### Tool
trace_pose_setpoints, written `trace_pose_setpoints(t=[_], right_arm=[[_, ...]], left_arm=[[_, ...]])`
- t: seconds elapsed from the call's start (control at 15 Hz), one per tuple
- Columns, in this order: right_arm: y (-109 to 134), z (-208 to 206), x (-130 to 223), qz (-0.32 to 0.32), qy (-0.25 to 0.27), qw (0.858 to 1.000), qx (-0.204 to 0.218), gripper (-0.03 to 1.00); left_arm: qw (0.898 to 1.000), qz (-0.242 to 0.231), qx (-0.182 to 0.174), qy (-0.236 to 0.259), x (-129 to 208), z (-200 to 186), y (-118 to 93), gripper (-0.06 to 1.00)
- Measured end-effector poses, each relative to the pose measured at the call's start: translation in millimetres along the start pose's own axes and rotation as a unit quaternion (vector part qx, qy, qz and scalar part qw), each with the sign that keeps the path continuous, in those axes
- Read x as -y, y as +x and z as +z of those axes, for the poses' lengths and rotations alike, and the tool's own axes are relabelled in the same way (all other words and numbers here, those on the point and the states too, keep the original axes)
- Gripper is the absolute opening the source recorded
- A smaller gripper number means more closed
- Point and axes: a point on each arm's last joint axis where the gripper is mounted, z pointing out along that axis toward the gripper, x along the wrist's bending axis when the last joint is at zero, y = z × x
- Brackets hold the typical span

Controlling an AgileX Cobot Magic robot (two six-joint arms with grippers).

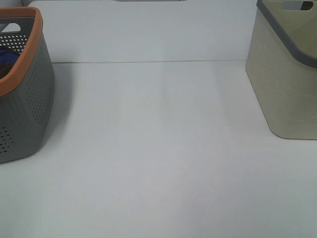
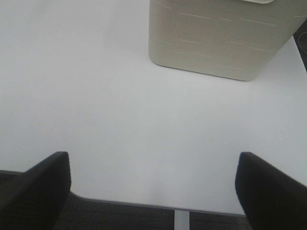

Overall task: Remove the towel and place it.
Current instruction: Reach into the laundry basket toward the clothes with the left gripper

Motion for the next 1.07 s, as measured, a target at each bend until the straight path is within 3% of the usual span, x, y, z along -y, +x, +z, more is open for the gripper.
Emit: trace_pose_setpoints(t=[1.07], right_arm=[[-0.5, 0.0, 0.1, 0.001, 0.001, 1.000, 0.003, 0.91]], left_arm=[[1.000, 0.000, 0.000, 0.000, 0.0, 0.0, 0.0, 0.99]])
